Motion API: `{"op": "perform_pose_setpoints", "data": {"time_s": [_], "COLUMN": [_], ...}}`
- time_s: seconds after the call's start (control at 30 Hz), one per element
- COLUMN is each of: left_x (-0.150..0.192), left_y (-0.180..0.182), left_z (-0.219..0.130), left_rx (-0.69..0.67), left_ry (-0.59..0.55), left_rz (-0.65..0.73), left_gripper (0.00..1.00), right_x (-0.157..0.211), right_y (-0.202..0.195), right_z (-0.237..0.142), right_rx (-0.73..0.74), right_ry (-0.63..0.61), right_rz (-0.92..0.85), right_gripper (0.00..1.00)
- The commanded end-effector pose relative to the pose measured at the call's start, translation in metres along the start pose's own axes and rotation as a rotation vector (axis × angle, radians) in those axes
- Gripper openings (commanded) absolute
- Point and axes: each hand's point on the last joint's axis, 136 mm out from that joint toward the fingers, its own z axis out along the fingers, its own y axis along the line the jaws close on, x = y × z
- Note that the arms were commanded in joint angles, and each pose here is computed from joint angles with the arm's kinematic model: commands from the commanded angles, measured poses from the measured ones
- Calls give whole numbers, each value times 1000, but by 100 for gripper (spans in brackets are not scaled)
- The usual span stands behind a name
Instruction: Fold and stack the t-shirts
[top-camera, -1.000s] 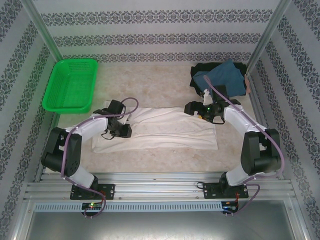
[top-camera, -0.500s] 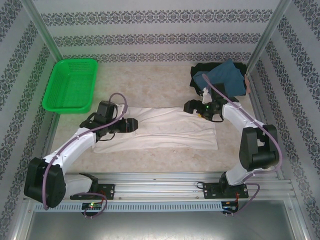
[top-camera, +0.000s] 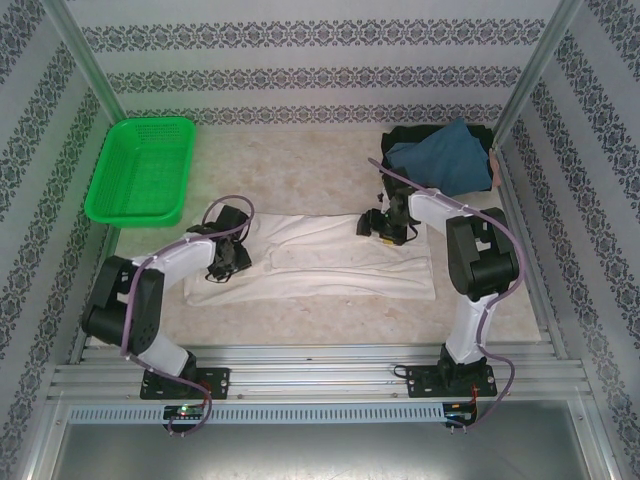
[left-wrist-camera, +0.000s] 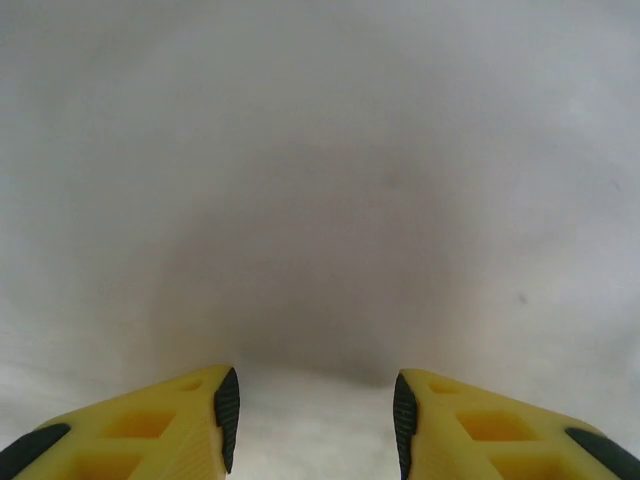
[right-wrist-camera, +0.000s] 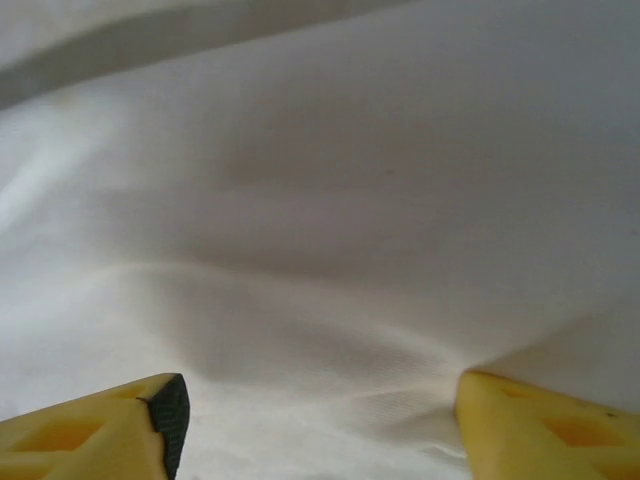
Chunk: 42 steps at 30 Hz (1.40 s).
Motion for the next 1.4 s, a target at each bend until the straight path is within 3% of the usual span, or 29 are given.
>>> {"op": "perform_pose_setpoints", "data": {"time_s": [0.0, 0.23, 0.47, 0.73, 1.0, 1.37], "left_x": [-28, -74, -132, -164, -172, -211], "left_y": [10, -10, -79, -142, -199, -262], "left_z": [11, 55, 86, 119, 137, 135], "left_rx": [-110, -109, 31, 177, 356, 604], "left_ry": [-68, -43, -59, -18, 82, -17], "left_rz": [-32, 38, 166, 258, 230, 176], "left_gripper": [46, 43, 43, 46, 47, 51], "right_x": [19, 44, 82, 129, 168, 179], "right_y": [-26, -31, -19, 14, 67, 114], "right_z": [8, 11, 1, -10, 14, 30], "right_rx": [134, 200, 275, 320, 214, 83], "right_ry": [24, 27, 29, -13, -20, -9], "right_rz": [73, 149, 186, 202, 271, 291], "right_gripper": [67, 65, 67, 70, 70, 70]}}
